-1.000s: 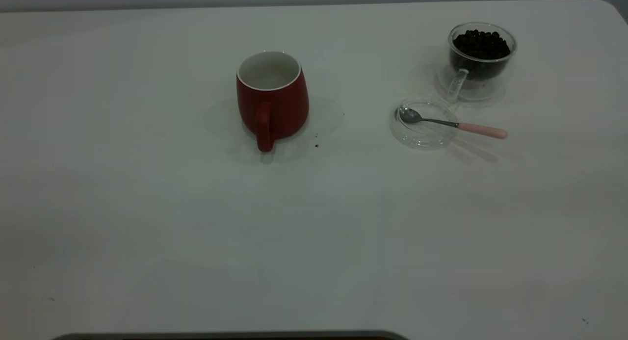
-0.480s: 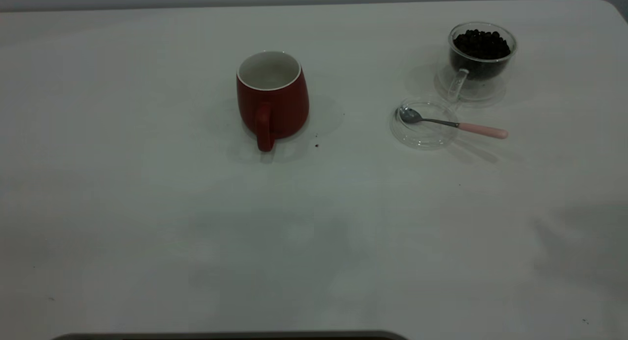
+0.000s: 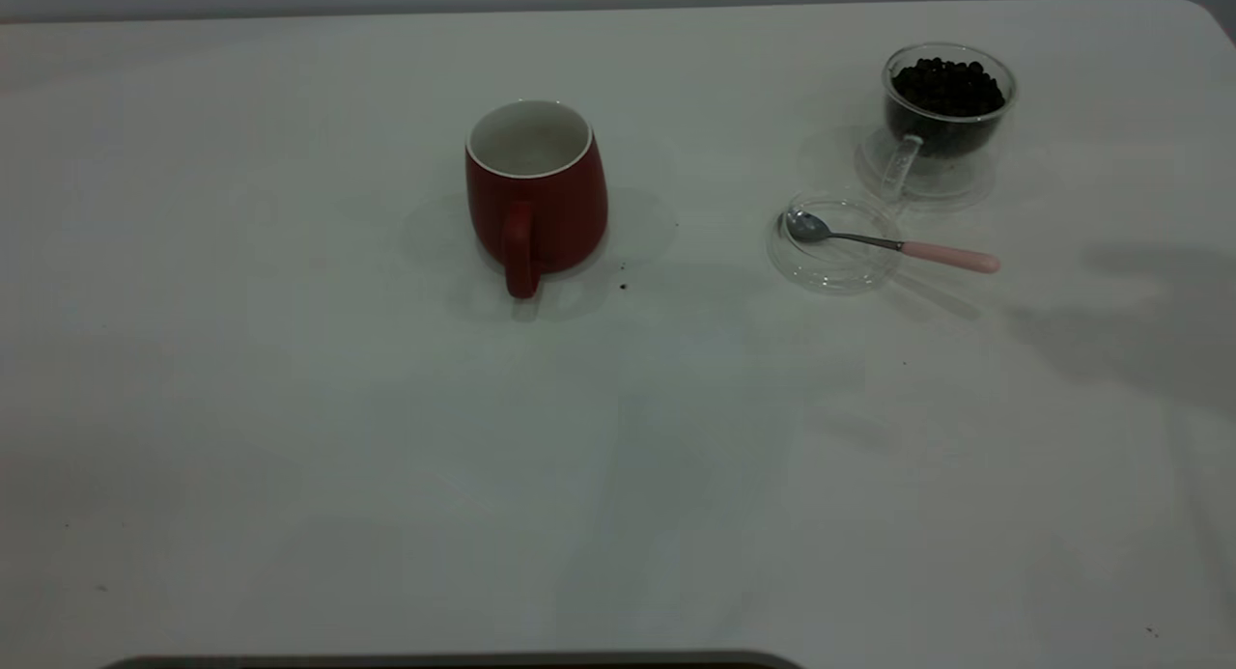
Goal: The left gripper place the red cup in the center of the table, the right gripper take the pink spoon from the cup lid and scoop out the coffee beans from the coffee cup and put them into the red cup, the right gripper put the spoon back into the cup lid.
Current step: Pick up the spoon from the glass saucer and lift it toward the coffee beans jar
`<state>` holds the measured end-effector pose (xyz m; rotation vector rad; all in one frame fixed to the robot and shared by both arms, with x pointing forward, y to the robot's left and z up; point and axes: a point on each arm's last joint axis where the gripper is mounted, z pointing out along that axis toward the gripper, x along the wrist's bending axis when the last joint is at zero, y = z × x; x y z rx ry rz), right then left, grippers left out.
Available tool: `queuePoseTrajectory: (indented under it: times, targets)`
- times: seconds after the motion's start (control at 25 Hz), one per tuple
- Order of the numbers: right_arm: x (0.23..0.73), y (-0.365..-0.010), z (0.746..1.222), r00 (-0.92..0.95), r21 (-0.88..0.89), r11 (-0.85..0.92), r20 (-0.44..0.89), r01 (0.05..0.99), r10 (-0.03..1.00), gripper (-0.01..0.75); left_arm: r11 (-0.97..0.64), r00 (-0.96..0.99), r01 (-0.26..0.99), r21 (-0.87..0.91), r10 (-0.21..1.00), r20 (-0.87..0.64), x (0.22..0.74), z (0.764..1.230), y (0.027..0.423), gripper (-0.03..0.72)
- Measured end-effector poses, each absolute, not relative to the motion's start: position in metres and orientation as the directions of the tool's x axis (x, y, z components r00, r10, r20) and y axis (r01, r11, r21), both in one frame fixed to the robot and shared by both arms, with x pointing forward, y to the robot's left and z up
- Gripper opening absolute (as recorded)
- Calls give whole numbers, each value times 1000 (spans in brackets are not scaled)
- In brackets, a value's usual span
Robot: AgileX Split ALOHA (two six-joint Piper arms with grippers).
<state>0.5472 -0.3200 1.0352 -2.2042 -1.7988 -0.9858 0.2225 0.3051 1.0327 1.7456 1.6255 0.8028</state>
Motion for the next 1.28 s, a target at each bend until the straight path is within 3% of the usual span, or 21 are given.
queuePoseTrajectory:
  times: [0.16, 0.48, 1.28]
  targets:
    - [554, -338, 1011, 156, 220, -354, 609, 909, 778, 701, -56, 60, 625, 779, 998, 23, 223, 1033, 305, 569]
    - [542, -335, 944, 285, 165, -508, 666, 845, 689, 699, -56, 60, 625, 779, 998, 23, 223, 1033, 305, 569]
    - [543, -328, 802, 400, 15, -609, 741, 793, 539, 691, -63, 65, 624, 779, 997, 29, 223, 1033, 305, 569]
